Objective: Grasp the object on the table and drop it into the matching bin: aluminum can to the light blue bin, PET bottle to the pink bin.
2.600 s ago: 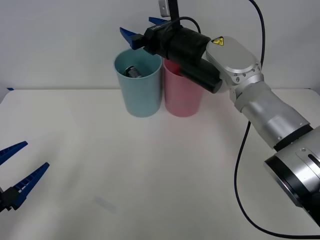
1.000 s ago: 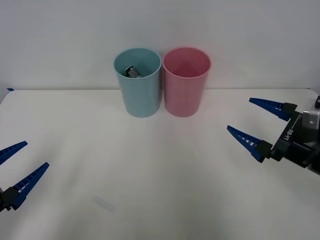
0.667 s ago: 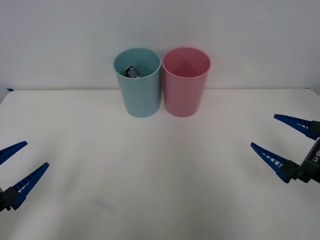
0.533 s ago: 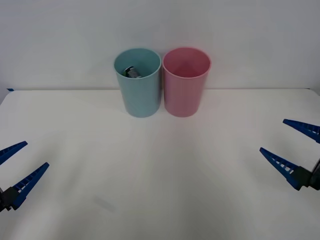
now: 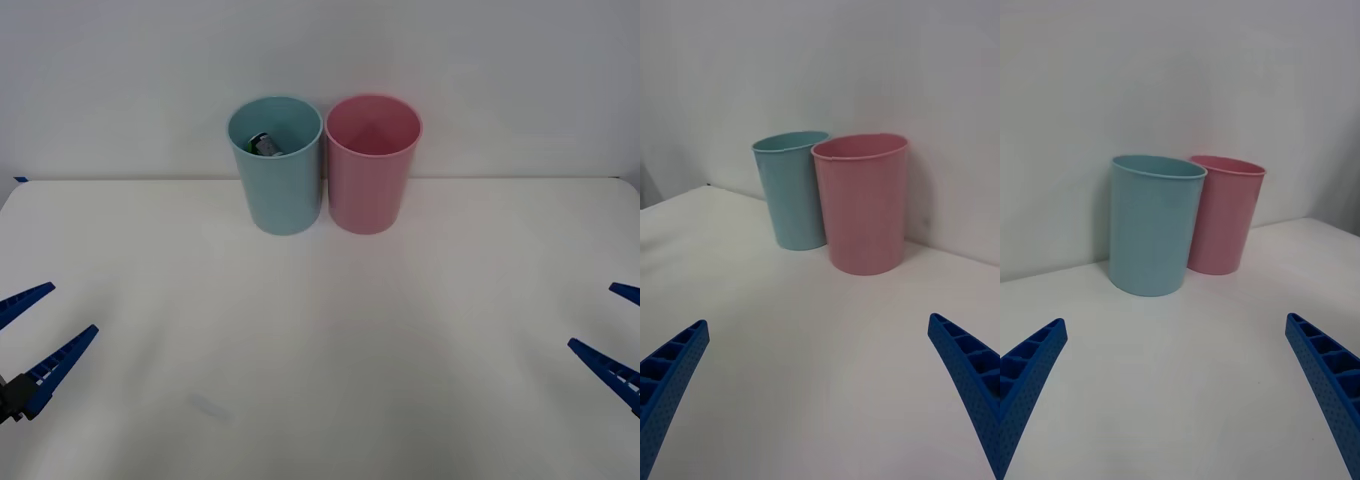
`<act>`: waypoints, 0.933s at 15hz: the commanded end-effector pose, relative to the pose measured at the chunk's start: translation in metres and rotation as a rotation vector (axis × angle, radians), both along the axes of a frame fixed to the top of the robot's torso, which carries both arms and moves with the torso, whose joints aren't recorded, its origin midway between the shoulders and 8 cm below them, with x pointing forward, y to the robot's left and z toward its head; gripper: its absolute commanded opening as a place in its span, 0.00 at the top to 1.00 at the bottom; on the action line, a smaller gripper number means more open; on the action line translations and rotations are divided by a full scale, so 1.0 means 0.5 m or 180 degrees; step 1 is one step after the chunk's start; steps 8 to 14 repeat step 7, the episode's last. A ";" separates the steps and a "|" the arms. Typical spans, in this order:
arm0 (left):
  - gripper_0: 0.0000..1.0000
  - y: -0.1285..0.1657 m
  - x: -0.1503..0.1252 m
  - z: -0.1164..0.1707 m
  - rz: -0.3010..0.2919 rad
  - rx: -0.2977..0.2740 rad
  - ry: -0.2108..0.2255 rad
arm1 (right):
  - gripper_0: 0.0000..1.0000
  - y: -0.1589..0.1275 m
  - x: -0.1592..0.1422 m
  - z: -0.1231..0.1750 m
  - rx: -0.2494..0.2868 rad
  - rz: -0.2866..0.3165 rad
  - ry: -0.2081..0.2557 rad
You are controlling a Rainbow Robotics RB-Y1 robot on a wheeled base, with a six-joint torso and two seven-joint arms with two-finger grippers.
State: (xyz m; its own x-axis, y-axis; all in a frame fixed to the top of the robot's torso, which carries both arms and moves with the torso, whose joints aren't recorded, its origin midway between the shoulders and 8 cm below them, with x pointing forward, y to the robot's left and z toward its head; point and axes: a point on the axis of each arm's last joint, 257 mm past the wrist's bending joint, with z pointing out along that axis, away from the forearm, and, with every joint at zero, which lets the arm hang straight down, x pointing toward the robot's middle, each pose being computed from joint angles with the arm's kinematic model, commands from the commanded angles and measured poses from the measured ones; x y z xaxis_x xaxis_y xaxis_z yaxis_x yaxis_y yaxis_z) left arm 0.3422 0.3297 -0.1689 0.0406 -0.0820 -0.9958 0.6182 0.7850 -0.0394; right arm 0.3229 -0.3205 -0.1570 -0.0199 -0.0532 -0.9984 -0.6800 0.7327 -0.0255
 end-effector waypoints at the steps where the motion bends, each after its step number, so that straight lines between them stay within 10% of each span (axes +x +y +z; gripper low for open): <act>1: 0.00 0.000 0.000 0.000 0.0000 0.0000 0.0000 | 0.00 -0.005 -0.003 -0.008 -0.0039 -0.0018 0.0014; 14: 0.00 0.000 0.000 0.000 0.0000 0.0000 0.0000 | 0.00 -0.003 -0.004 -0.021 -0.0059 -0.0030 0.0050</act>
